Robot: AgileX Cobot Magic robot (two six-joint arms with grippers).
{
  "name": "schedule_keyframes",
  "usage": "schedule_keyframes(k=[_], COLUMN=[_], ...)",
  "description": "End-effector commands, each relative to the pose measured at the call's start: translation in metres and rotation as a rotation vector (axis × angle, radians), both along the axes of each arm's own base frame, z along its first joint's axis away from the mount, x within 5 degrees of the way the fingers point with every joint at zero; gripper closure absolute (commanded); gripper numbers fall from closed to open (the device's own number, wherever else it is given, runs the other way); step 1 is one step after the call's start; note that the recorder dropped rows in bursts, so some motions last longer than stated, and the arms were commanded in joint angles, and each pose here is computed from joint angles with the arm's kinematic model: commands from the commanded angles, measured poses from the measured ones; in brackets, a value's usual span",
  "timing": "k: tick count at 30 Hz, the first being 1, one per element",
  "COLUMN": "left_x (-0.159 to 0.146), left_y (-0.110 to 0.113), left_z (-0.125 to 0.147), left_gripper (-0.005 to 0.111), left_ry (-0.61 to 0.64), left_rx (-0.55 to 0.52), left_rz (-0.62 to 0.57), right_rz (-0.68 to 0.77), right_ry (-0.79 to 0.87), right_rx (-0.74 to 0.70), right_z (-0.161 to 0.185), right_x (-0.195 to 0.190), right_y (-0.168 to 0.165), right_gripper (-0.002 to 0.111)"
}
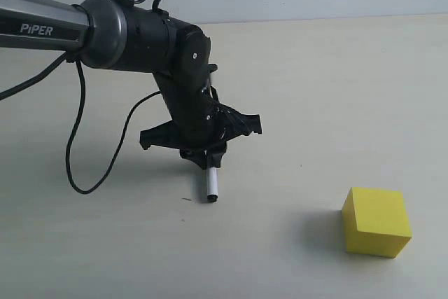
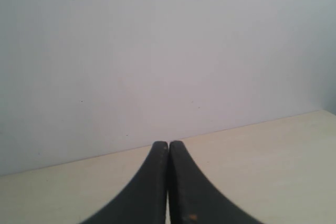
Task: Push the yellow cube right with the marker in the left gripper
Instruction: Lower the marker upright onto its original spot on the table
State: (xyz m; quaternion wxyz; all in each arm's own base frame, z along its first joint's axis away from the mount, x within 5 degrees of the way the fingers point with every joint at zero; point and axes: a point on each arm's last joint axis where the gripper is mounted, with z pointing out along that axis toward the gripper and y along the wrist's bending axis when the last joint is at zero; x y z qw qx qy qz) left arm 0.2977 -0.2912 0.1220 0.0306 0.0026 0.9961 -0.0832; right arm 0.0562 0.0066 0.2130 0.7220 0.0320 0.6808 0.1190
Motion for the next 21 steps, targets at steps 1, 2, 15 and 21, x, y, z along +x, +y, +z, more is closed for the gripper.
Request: schedule_keyframes(k=[1,2,15,21], left_x=[0.0010,0.0011,0.0027,0.0027], left_y=[0.0000,-0.0001,0.0013,0.0013], left_z=[0.0006,0.0007,0.0007,-0.0041], left_gripper=[0.107,0.107,0.107,0.107], left_ry=[-0.011,-0.013,-0.015,-0.006], left_rx=[-0.005,-0.007,-0.008,0.000], left_rz=[-0.019,-0.019,-0.014,-0.014], right_rz=[-0.006,-0.006,-0.006,-0.006], right_ry=[-0.004,-0.004,-0.003,-0.003], right_rx=[-0.003,-0.003,-0.003,-0.003], right_z=[-0.0009,-0.0009,-0.0011,-0.0011], right_x=[-0.0003,-0.0003,-0.0003,-0.0003], right_y=[-0.0003,-0.0003,-0.0003,-0.0003], right_gripper=[0.108,0.108,0.108,0.108])
